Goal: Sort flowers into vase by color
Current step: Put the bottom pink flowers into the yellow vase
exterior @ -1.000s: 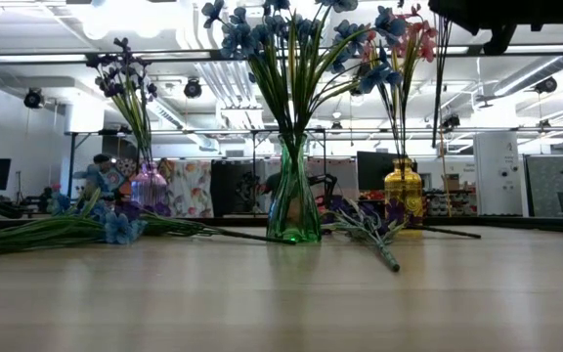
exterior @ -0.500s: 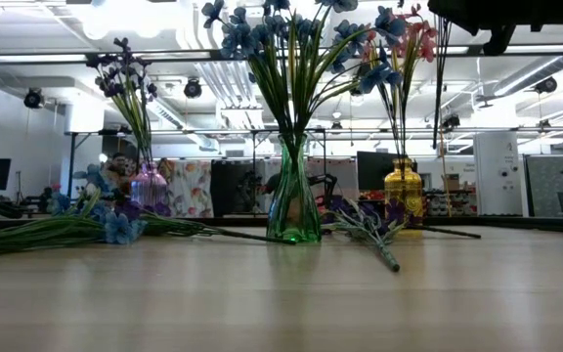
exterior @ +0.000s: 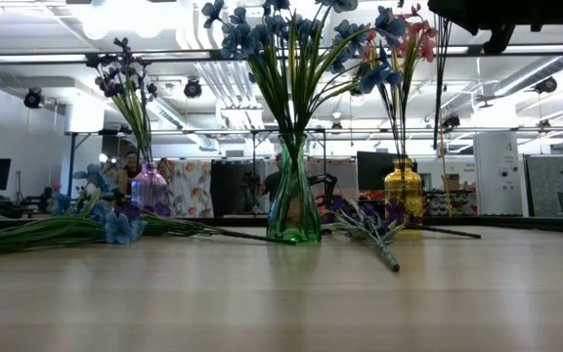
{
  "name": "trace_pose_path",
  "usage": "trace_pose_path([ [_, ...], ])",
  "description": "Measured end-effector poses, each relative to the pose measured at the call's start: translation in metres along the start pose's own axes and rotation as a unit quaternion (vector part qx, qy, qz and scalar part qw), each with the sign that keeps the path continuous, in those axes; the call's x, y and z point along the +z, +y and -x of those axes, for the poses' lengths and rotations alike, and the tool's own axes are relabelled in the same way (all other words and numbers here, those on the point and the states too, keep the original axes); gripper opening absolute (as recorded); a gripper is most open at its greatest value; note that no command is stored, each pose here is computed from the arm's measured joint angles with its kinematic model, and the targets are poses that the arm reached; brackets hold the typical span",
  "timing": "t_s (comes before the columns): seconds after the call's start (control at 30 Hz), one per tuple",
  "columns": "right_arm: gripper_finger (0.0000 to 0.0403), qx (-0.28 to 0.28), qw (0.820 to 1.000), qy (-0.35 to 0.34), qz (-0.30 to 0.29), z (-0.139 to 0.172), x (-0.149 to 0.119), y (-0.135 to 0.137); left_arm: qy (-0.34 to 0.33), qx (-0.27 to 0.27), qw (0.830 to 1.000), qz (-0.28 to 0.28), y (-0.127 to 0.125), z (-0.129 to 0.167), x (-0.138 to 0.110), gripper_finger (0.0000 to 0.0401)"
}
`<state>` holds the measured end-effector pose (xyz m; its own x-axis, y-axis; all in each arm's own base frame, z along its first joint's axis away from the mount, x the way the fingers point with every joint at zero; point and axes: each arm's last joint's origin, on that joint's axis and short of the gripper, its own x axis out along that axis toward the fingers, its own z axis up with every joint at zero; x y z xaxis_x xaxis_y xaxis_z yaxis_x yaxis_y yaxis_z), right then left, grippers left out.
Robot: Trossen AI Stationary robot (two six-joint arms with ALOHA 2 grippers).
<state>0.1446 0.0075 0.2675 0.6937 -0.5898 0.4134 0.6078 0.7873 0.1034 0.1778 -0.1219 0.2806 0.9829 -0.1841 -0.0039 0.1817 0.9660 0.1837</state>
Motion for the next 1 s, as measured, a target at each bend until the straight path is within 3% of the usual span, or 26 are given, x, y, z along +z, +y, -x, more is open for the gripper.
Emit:
trace_pose_path([
  [0.17,0.0018,0.01,1.0,-0.012,-0.01,-0.002,0.0,-0.001,0.008,0.024,1.0,-0.01,0.001,0.0,-0.001,0.0],
  [1.0,0.0018,-0.01,1.0,-0.016,-0.018,0.007,-0.016,-0.013,0.011,0.027,1.0,0.001,0.001,0.0,-0.002,0.0],
])
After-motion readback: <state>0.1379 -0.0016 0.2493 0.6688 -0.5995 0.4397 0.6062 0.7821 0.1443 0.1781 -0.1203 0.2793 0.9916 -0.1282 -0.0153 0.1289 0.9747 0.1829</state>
